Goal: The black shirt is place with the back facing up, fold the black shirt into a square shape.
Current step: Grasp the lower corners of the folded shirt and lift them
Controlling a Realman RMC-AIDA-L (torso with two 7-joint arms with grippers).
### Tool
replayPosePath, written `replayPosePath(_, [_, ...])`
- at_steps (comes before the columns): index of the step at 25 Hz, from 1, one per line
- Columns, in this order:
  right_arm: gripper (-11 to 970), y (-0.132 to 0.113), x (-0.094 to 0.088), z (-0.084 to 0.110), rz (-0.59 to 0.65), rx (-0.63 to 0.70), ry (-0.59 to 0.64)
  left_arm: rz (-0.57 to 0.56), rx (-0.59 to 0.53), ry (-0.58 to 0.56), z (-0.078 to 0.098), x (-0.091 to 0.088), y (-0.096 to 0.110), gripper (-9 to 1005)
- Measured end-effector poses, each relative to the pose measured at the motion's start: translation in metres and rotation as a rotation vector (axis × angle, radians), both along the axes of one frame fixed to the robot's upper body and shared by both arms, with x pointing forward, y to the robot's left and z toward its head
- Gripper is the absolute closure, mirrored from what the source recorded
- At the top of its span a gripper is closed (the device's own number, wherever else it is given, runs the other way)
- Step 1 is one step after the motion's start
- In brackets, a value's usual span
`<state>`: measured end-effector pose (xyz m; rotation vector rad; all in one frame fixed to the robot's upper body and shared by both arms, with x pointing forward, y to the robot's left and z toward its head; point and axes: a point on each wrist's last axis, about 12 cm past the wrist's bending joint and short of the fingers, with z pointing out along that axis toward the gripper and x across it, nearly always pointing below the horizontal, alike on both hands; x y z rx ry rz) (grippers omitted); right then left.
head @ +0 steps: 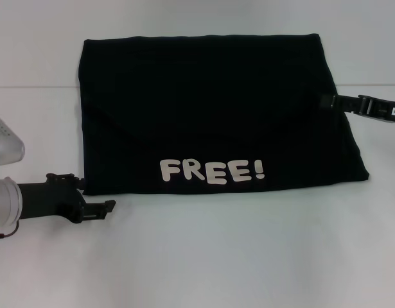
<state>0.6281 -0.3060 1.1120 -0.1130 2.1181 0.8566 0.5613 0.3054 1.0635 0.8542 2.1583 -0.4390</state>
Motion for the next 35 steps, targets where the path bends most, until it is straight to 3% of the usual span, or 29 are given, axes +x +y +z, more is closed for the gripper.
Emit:
replayPosePath(5, [276, 0.0, 0.0, 0.0, -0.001, 0.0, 0.001, 0.008, 0.0, -0.001, 0.001, 0.001, 0.001, 170])
replayPosePath(10, [277, -0.001, -0.001, -0.001, -0.001, -0.001, 0.001, 0.012, 0.004, -0.005, 0.001, 0.003, 0.001, 375])
replayPosePath(13, [279, -0.001, -0.001, -0.001, -0.001, -0.001, 0.001, 0.018, 0.011, -0.01, 0.001, 0.004, 0.002, 590])
replayPosePath(19, [282, -0.001, -0.001, -0.001, -0.002, -0.001, 0.002, 0.024, 0.017, -0.014, 0.001, 0.006, 0.001, 793])
replayPosePath(24, [284, -0.004, -0.001, -0.002, 0.005, -0.025, 0.014, 0.024, 0.021, -0.019, 0.002, 0.007, 0.002, 877])
replayPosePath(31, [288, -0.015, -0.007, -0.012, 0.006, -0.128, 0.166, 0.04, 0.025, -0.026, 0.008, 0.008, 0.009, 994])
replayPosePath(35, [290, -0.017, -0.009, -0.017, 0.006, -0.161, 0.195, 0.042, 0.024, -0.027, 0.008, 0.008, 0.009, 994])
